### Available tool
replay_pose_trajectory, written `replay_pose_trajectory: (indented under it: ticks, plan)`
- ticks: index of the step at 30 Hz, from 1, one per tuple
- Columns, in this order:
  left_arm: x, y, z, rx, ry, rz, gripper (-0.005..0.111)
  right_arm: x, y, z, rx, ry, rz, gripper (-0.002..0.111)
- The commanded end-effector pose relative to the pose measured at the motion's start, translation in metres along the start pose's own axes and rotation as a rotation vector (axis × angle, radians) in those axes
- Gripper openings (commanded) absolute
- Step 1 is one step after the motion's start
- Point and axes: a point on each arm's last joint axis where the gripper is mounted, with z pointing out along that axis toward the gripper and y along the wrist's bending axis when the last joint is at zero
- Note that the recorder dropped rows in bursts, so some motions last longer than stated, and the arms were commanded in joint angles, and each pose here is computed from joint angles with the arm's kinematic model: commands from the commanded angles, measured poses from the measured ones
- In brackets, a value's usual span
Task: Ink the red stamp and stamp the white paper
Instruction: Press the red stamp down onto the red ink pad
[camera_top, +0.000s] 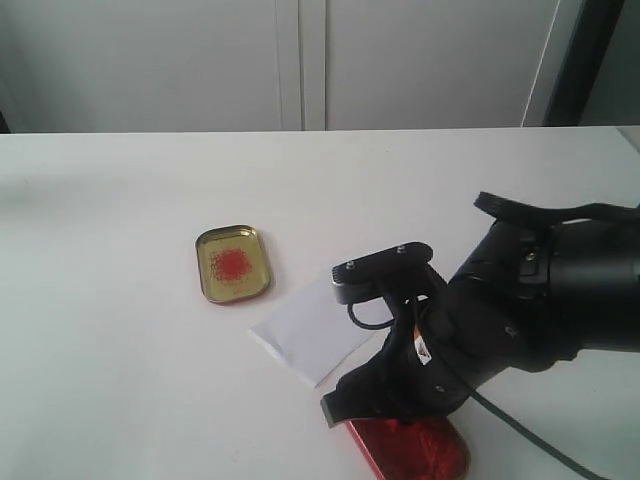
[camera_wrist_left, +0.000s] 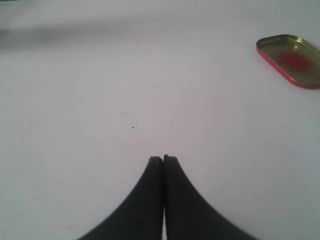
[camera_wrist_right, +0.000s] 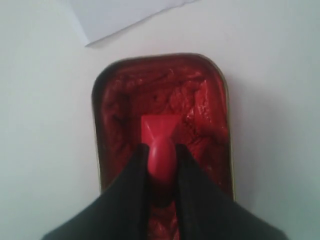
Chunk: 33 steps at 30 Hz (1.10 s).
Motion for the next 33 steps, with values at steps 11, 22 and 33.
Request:
replay_pose_trajectory:
  ticks: [11, 22, 33]
  plan:
    - [0.001, 0.000, 0.000, -0.001, -0.003, -0.003, 0.000, -0.003, 0.000, 0.012, 0.019, -0.029, -0.144, 0.000]
    - [0.001, 0.000, 0.000, -0.001, -0.003, -0.003, 0.000, 0.007, 0.000, 0.051, 0.051, 0.100, -0.188, 0.000]
    - [0.001, 0.000, 0.000, -0.001, -0.003, -0.003, 0.000, 0.017, -0.004, 0.064, 0.090, 0.211, -0.220, 0.000]
